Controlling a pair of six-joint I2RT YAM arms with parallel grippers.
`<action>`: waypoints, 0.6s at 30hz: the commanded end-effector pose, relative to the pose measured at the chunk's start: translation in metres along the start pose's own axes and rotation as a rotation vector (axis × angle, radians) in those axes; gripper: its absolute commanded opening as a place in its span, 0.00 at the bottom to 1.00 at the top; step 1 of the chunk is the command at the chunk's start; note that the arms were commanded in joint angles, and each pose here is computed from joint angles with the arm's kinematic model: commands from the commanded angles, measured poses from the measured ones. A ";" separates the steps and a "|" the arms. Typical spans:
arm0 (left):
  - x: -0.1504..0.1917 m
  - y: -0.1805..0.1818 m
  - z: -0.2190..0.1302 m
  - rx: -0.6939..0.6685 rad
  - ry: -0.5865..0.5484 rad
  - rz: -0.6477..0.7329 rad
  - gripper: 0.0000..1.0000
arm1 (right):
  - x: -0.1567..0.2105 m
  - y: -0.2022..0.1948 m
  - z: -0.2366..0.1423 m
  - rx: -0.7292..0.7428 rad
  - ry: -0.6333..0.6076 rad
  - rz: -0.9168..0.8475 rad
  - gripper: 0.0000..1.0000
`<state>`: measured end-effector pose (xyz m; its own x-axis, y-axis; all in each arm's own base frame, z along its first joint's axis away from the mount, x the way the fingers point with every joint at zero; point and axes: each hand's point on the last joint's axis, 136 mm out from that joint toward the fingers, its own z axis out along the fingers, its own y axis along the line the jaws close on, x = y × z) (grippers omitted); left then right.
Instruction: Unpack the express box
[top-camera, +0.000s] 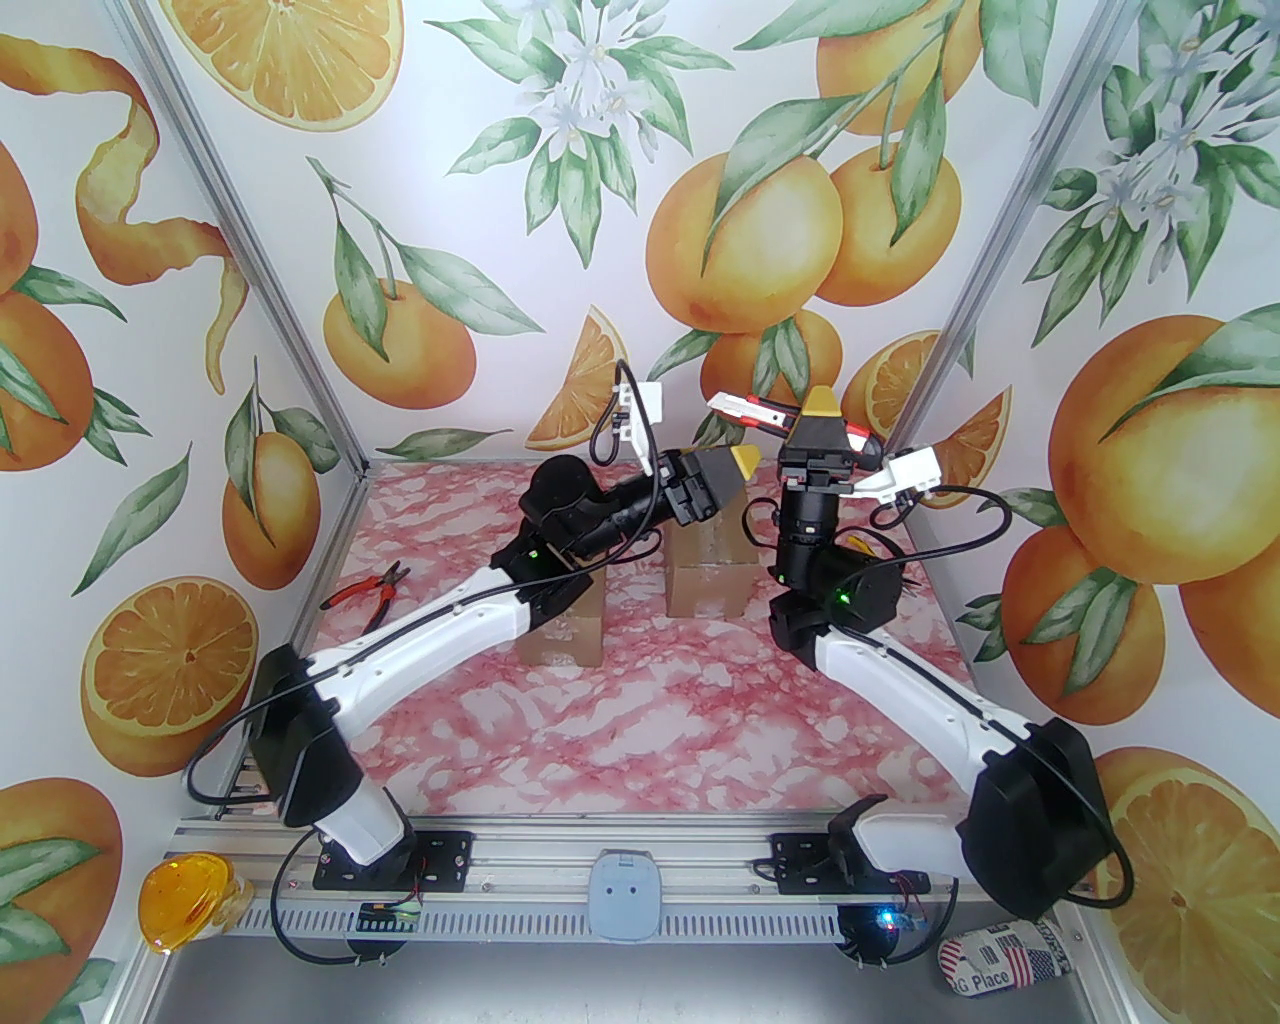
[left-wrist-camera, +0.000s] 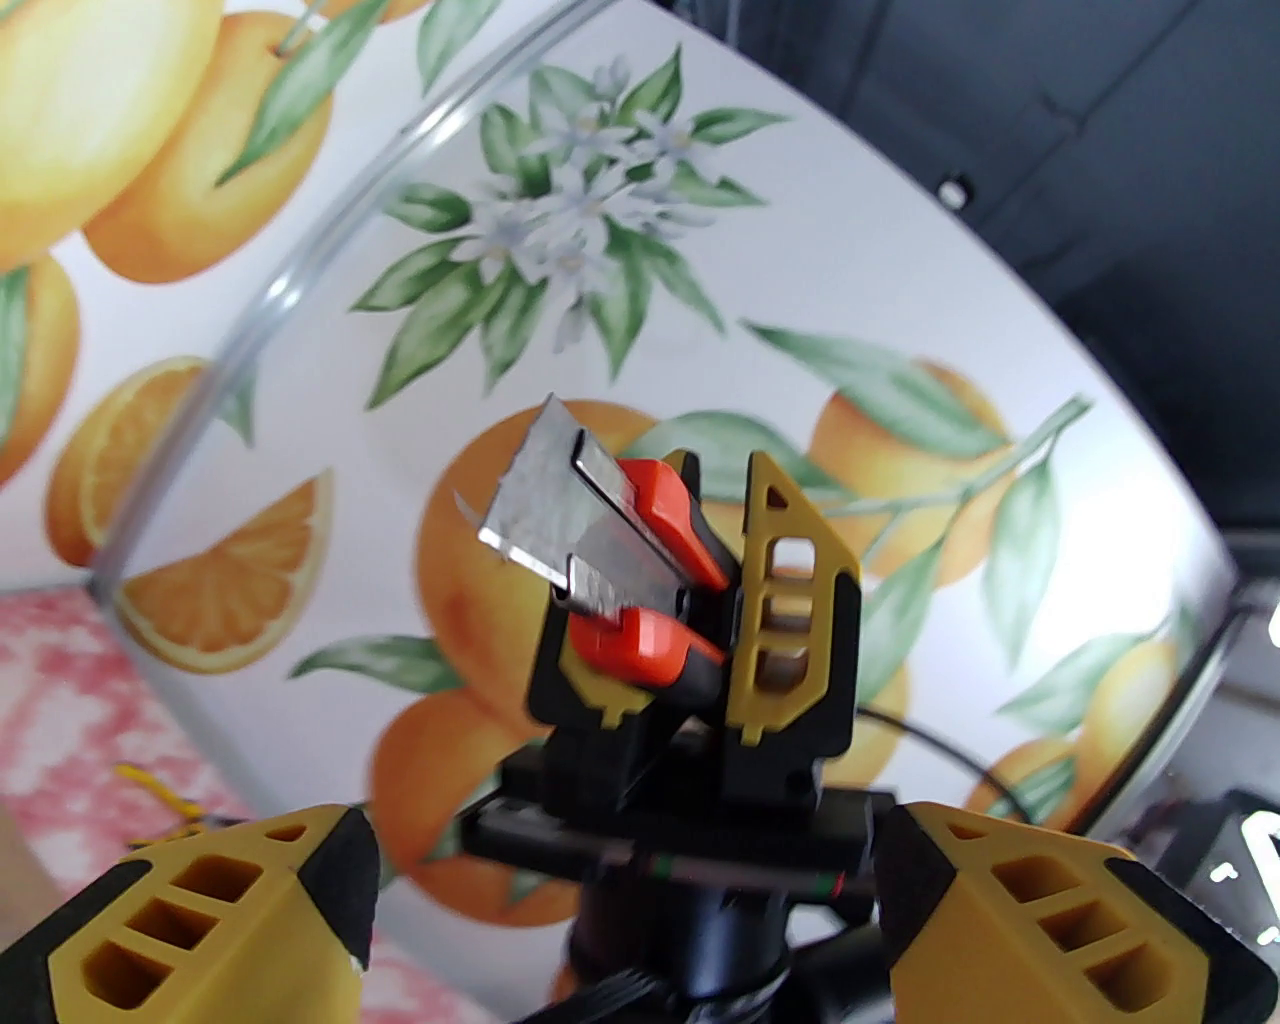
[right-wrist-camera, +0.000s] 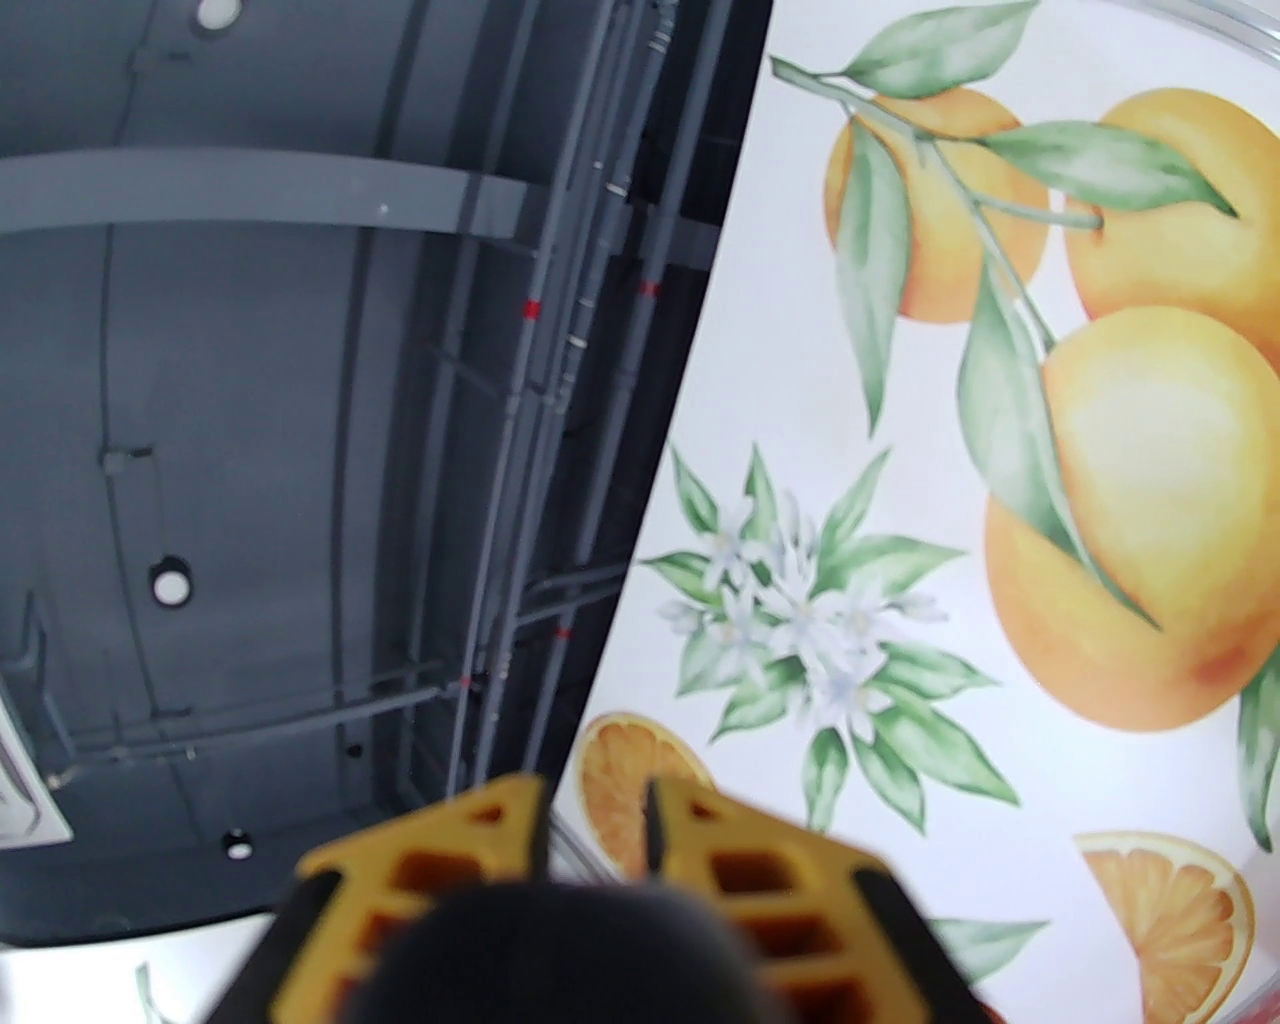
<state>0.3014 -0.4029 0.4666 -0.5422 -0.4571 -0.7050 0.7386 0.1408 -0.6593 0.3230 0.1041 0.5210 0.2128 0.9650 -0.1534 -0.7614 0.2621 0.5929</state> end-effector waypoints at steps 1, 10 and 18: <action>-0.014 0.018 -0.037 -0.154 -0.001 0.106 1.00 | -0.013 0.004 -0.006 0.011 0.005 -0.076 0.07; -0.031 0.097 -0.156 -0.627 0.172 0.211 1.00 | 0.010 -0.022 -0.009 0.195 0.226 -0.400 0.04; -0.064 0.196 -0.224 -0.842 0.278 0.122 1.00 | 0.051 -0.038 -0.027 0.288 0.406 -0.532 0.03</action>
<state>0.3875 -0.1531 0.3507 -0.5453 -0.2895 -0.7867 0.3030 0.8069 -0.5070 0.3437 0.1322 0.4736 0.2455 0.7247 -0.6438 -0.4589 0.6719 0.5814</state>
